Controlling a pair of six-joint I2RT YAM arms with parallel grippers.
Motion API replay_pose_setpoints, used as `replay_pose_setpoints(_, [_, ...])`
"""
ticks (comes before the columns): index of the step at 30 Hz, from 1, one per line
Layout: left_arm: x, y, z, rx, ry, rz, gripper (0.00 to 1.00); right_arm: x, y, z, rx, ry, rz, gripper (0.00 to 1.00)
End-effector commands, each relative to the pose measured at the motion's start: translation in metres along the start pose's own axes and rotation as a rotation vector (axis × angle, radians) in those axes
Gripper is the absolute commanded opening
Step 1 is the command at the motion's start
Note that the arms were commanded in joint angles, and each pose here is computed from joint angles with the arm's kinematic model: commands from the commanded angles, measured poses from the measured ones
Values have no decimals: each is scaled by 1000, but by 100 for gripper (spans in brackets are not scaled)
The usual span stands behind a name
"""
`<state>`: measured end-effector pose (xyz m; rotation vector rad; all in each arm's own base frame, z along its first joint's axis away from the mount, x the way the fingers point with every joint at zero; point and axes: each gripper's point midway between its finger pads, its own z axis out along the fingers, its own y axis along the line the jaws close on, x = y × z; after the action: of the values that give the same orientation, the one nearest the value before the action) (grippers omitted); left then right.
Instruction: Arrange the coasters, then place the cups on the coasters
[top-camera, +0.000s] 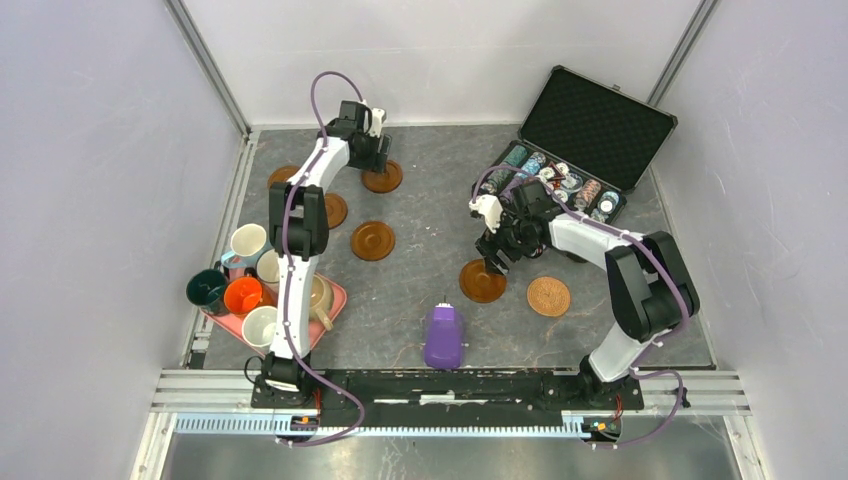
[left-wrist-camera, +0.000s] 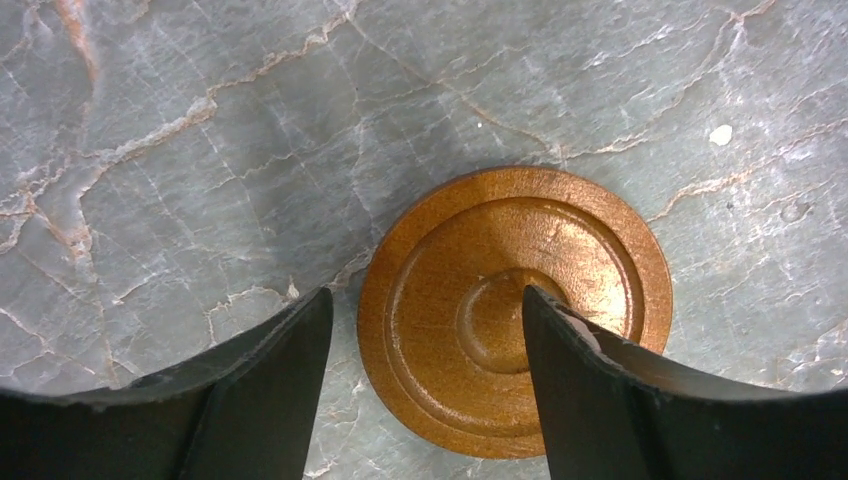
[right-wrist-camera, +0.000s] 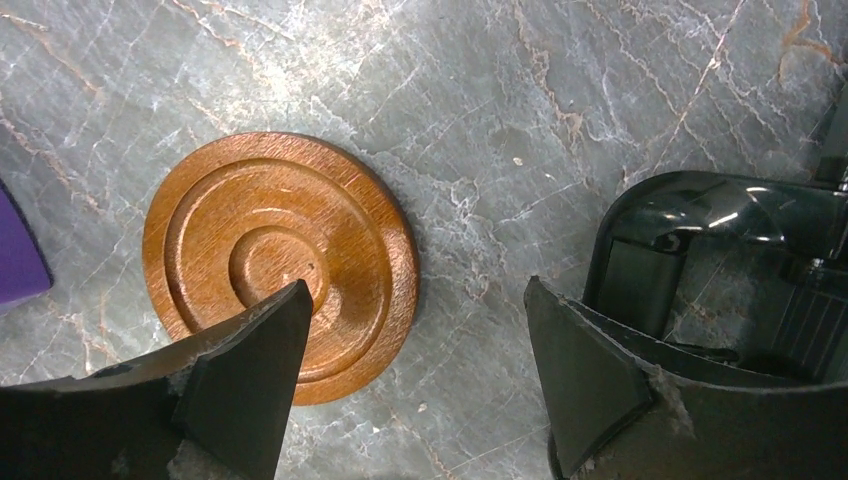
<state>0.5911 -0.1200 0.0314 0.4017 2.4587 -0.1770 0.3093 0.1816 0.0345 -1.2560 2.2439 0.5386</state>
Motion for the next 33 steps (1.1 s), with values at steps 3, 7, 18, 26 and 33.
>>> replay_pose_setpoints(3, [6, 0, -10, 4, 49, 105, 70, -11, -11, 5, 32, 7, -32, 85])
replay_pose_setpoints(7, [24, -7, -17, 37, 99, 144, 62, 3, -6, 6, 21, 50, -38, 85])
replay_pose_setpoints(18, [64, -77, -33, 160, 192, 297, 50, 46, 10, 2, 11, 138, -49, 84])
replay_pose_setpoints(26, [92, -138, -48, 245, 227, 389, 47, 72, 20, -1, 19, 179, -37, 77])
replay_pose_setpoints(33, [131, -176, -70, 318, 280, 467, 44, 86, 23, -4, 22, 192, -18, 75])
